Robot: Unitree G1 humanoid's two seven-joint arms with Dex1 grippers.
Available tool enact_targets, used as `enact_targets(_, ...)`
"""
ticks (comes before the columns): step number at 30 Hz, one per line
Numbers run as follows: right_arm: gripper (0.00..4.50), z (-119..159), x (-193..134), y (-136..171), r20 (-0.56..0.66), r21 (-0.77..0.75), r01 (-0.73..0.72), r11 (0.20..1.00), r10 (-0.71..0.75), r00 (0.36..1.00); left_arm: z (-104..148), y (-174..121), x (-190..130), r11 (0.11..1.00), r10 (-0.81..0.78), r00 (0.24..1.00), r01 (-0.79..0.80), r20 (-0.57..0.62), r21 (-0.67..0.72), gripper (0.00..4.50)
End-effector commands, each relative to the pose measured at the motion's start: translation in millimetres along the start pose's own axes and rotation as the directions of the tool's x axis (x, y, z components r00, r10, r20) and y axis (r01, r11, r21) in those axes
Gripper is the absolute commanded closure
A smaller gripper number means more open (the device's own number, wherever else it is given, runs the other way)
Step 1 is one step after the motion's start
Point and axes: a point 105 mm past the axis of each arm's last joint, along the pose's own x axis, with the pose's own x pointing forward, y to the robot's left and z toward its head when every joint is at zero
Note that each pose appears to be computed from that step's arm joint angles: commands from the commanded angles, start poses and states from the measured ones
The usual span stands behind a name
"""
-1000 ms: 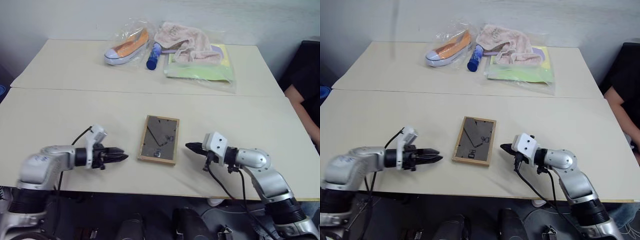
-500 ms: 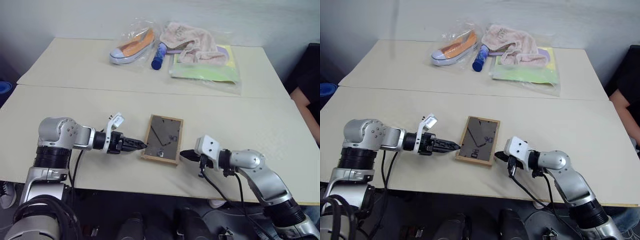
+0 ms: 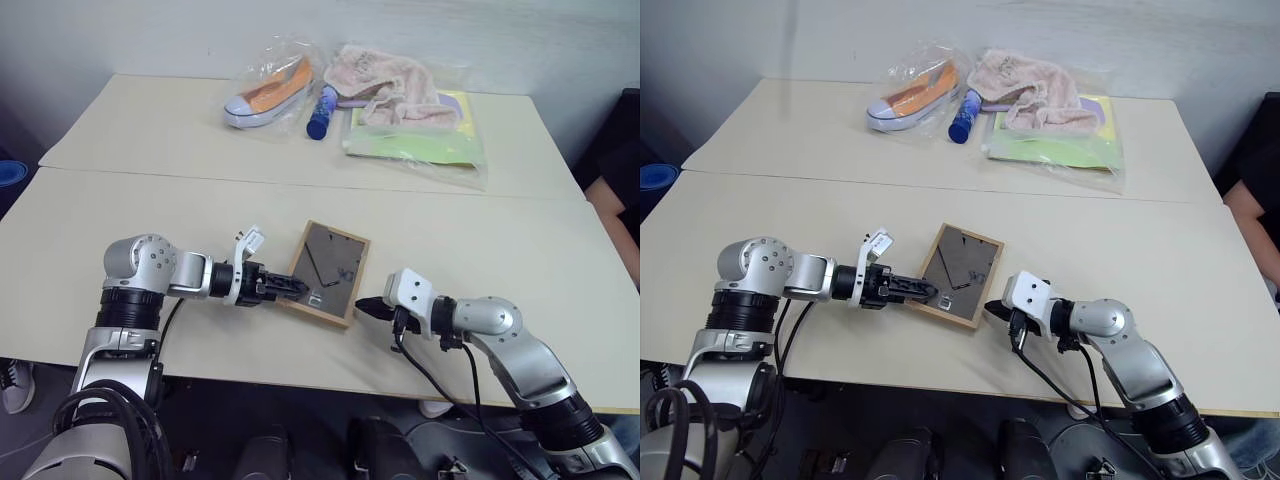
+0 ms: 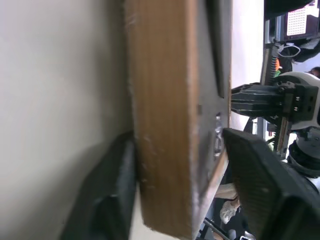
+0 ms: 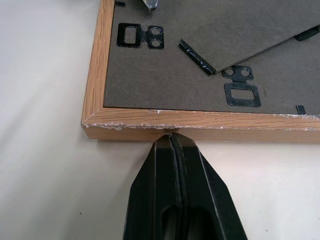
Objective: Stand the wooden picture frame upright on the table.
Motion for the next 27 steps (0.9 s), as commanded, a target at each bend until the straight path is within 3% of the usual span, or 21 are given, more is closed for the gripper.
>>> enact_targets(1, 4.5, 9.8, -3.2, 0.7, 0.038, -0.035, 0.002, 0.999, -0.001, 0.999, -3.1, -6.8, 4.9, 0.998, -0.063, 0.998, 0.063, -0.008, -0.02, 2.79)
enact_targets(3, 4.5, 9.0, -5.5, 0.1, 0.044, -0.029, 0.005, 1.0, -0.004, 0.999, -4.1, -8.8, 5.2, 0.997, -0.077, 0.997, 0.077, -0.001, -0.015, 3.11)
enact_targets(6, 4.5, 11.8, -9.7, -2.8, 0.08, 0.004, 0.016, 1.0, -0.016, 0.997, -4.3, -9.0, 5.2, 0.996, -0.085, 0.996, 0.085, 0.009, -0.02, 3.24)
enact_targets(9, 3.92, 27.7, -29.4, -7.2, 0.215, 0.126, -0.033, 0.992, 0.006, 0.977, 0.1, -13.9, -6.6, 0.991, -0.131, 0.988, 0.129, 0.088, 0.022, 3.24)
enact_targets(11, 3.28, 47.0, -39.6, -9.4, 0.314, 0.163, -0.1, 0.982, 0.044, 0.948, 11.9, -19.5, -17.6, 0.981, -0.18, 0.96, 0.159, 0.214, 0.115, 3.24)
enact_targets(13, 2.53, 63.8, -42.5, -16.4, 0.38, 0.222, -0.145, 0.964, 0.051, 0.923, 16.9, -27.1, -26.6, 0.941, -0.239, 0.924, 0.144, 0.3, 0.307, 3.24)
enact_targets(20, 0.2, 89.4, -13.7, -38.0, 0.371, 0.334, -0.162, 0.929, 0.028, 0.928, -1.3, -35.5, -18.5, 0.839, -0.284, 0.931, 0.126, 0.23, 0.529, 3.24)
enact_targets(21, 0.03, 90.3, -8.7, -39.8, 0.364, 0.331, -0.157, 0.93, 0.027, 0.931, -4.0, -36.3, -17.2, 0.826, -0.289, 0.933, 0.129, 0.216, 0.548, 3.24)
enact_targets(27, 0.03, 96.7, 11.0, -47.5, 0.359, 0.307, -0.138, 0.942, 0.02, 0.933, -5.5, -35.4, -15.8, 0.809, -0.296, 0.93, 0.122, 0.218, 0.575, 3.24)
